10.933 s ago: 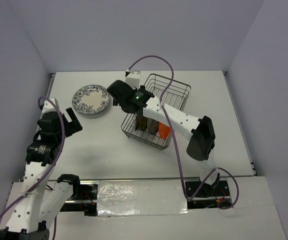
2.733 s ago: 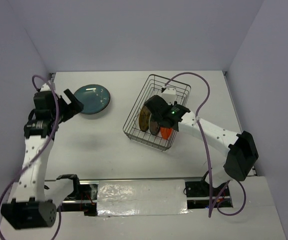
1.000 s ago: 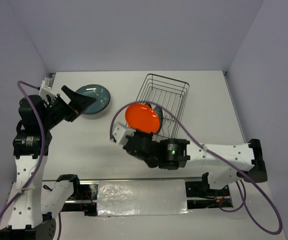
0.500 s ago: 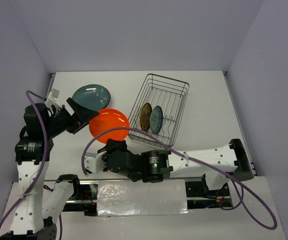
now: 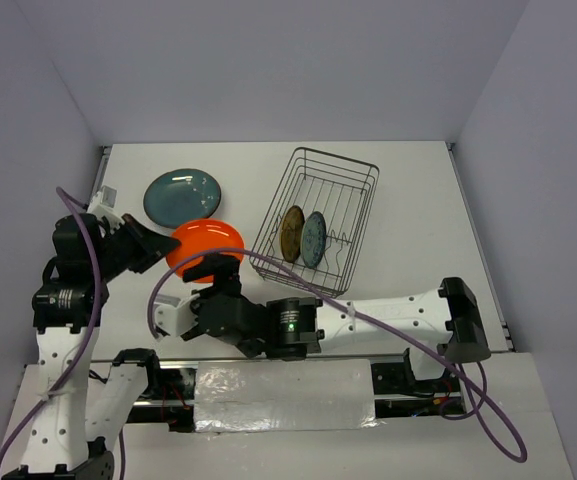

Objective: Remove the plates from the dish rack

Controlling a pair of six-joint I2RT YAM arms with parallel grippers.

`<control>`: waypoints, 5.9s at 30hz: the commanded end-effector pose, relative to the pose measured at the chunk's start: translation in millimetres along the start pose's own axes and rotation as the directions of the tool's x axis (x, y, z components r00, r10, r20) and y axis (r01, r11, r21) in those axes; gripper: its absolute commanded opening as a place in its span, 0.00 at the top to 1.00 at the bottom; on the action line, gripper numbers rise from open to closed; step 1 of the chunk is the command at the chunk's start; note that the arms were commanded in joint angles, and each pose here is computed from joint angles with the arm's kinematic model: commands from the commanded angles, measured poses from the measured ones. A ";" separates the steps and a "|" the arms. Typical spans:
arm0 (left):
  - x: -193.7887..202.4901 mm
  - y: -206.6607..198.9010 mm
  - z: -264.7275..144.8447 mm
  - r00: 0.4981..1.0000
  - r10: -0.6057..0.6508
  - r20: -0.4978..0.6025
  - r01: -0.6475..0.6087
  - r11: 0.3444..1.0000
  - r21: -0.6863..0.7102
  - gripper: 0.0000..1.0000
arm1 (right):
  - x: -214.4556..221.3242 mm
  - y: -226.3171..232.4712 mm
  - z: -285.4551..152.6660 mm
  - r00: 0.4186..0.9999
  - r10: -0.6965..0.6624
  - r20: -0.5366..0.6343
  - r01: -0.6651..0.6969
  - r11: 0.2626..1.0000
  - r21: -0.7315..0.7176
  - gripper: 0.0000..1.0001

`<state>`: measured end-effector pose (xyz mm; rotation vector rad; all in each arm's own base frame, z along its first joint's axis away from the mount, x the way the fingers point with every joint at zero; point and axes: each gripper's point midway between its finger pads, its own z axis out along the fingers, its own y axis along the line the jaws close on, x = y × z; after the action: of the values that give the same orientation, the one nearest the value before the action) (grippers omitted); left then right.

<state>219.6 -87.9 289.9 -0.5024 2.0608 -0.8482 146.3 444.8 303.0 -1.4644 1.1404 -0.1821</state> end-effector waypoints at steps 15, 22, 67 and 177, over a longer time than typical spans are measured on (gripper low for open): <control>-12.1 129.8 83.1 0.952 -0.134 0.274 0.215 0.932 -0.293 0.92 | 95.5 -109.3 -139.3 0.408 0.883 0.233 -0.912 0.405 0.065 0.00; 11.9 171.3 105.1 0.943 -0.186 0.276 0.279 0.893 -0.353 0.82 | 141.4 -116.0 -147.3 0.265 0.937 0.227 -0.960 0.236 0.149 0.00; -41.1 98.9 -6.9 0.912 0.351 0.210 -0.231 0.866 -0.445 0.00 | 318.4 -9.0 45.6 -0.089 0.989 -0.120 -0.637 0.037 0.770 0.66; 37.6 170.7 79.3 0.989 -0.140 0.056 0.149 0.858 -0.491 0.00 | 184.8 -75.0 -42.1 0.159 0.984 -0.080 -0.919 0.178 0.353 0.00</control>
<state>254.6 -34.1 86.8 -0.9915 2.2722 -0.4491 235.3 276.0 302.3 -0.4698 1.8818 0.3169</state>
